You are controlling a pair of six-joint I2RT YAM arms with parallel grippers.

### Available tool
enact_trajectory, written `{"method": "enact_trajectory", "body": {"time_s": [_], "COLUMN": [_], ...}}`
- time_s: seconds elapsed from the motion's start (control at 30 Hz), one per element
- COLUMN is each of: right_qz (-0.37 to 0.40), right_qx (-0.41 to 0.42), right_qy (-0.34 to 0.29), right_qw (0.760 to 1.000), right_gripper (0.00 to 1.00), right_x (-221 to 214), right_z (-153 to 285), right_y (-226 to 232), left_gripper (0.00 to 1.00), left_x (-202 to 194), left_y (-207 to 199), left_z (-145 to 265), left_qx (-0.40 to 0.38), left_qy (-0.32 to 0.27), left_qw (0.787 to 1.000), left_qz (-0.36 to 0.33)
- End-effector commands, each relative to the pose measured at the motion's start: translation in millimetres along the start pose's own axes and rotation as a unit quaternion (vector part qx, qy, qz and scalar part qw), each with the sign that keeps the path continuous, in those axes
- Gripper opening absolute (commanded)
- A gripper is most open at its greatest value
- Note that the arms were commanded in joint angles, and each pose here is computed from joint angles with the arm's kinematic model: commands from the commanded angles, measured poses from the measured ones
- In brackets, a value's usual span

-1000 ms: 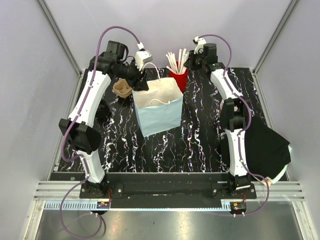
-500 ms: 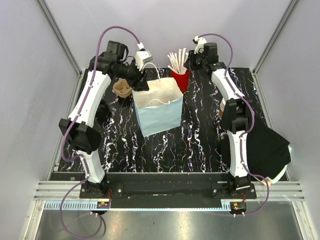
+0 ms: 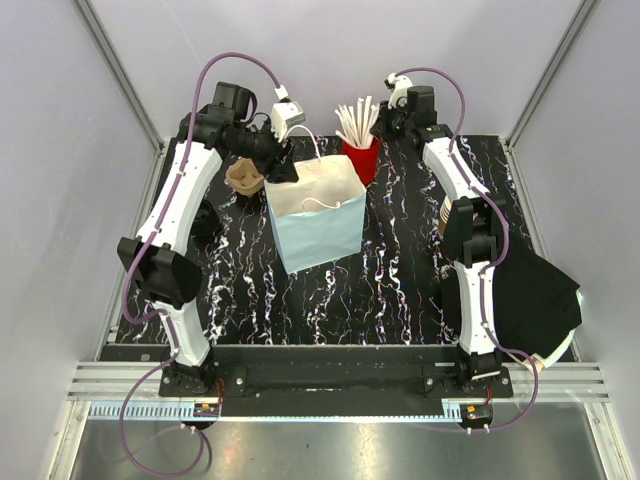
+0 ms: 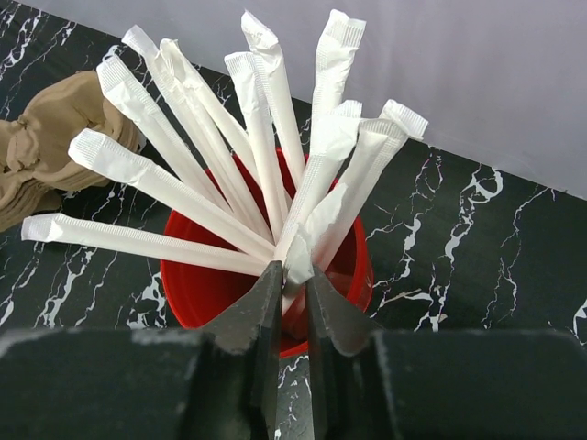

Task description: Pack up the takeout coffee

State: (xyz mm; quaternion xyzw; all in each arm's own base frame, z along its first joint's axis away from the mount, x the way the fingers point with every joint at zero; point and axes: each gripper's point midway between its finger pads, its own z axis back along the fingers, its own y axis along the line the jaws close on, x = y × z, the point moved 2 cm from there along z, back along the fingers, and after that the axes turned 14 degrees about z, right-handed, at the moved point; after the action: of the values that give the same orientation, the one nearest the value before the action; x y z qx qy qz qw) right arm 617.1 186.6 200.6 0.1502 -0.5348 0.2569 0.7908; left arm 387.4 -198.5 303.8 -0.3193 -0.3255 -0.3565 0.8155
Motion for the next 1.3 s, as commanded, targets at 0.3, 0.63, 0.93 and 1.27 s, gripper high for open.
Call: {"method": "enact_trajectory", "body": {"time_s": [0.3,0.63,0.93,1.27], "right_qz": [0.066,0.116,0.152,0.21], "right_qx": [-0.026,-0.063,-0.084,-0.089], "right_qy": [-0.072,-0.104,-0.13,-0.157], "right_qw": [0.995,0.986,0.976,0.961], "right_gripper": [0.12,0.12,0.13,0.1], "right_x": [96,145,180,221], "right_z": [64,109,151,207], "right_y": [5,8,16,43], "left_gripper": [0.58,0.58,0.59,0.6], "left_x": [26,29,32,23], "left_y": [-23,-30,-22,1], "left_z": [26,34,48,65], "left_qx": [-0.005,-0.001,0.061,0.148], "left_qy": [-0.052,-0.064,-0.077,-0.076], "left_qw": [0.998,0.997,0.995,0.986], "left_qz": [-0.029,-0.032,-0.024,0.005]}}
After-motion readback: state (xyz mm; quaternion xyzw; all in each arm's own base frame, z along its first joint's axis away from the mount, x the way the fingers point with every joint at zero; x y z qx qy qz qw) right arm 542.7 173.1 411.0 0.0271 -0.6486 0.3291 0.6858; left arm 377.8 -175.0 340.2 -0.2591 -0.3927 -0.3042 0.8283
